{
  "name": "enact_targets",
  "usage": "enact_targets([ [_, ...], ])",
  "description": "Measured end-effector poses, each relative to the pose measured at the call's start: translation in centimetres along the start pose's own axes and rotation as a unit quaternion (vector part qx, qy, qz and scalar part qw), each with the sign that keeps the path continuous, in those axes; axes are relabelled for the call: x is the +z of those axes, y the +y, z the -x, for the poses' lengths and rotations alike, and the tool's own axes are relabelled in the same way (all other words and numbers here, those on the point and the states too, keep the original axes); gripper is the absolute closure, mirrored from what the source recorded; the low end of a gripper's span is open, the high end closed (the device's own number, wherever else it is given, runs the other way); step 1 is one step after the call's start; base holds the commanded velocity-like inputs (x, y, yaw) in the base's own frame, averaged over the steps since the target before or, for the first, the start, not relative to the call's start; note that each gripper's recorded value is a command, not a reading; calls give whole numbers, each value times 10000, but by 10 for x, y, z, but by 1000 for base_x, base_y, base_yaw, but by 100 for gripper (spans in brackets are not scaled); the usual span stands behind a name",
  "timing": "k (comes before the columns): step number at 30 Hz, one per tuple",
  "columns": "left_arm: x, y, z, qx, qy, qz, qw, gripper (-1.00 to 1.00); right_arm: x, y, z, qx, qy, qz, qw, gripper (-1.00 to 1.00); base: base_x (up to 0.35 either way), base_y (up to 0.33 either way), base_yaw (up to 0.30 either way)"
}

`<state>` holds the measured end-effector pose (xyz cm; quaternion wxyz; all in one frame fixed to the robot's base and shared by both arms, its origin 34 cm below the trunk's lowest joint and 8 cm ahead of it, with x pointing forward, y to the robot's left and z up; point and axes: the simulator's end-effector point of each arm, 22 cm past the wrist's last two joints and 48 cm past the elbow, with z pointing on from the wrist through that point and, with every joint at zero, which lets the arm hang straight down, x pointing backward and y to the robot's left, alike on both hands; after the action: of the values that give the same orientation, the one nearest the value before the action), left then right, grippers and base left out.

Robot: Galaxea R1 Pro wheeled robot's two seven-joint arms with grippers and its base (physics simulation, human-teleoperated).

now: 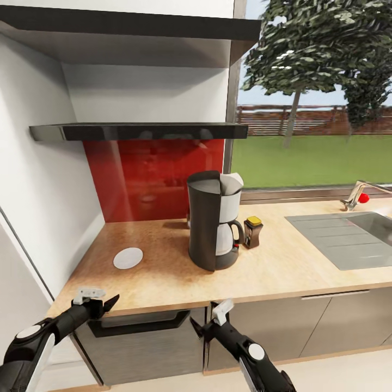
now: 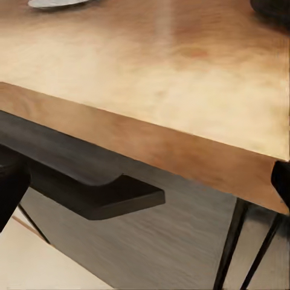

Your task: Set up a coffee station on the kitchen countertop: keep the coffee maker on the countertop, move the bottle of coffee from the kitchen shelf to the counter next to the coffee maker, place a paper coffee filter on top of the coffee maker, put the saucer next to the coffee maker with the coffee cup on the saucer, and place the electric kettle next to the coffee maker.

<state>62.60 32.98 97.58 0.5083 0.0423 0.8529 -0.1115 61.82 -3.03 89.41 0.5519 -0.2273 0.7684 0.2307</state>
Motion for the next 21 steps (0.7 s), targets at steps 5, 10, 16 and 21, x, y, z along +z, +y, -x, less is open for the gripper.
enact_targets([
  [5,3,4,14,-22,11,18,10000,-100,2,-7,14,-37,-23,-48,10000,-100,0,0,0],
  [10,7,6,30,-66,6,22,10000,-100,10,0,45,-215,-17,69,9997,-100,0,0,0],
  [16,15,7,55,-256,182,27,9995,-100,12,-5,57,134,285,-51,9995,-100,0,0,0],
  [21,22,6,97,-612,560,-16,9965,-100,1,-55,97,1345,312,-1207,9830,-100,0,0,0],
])
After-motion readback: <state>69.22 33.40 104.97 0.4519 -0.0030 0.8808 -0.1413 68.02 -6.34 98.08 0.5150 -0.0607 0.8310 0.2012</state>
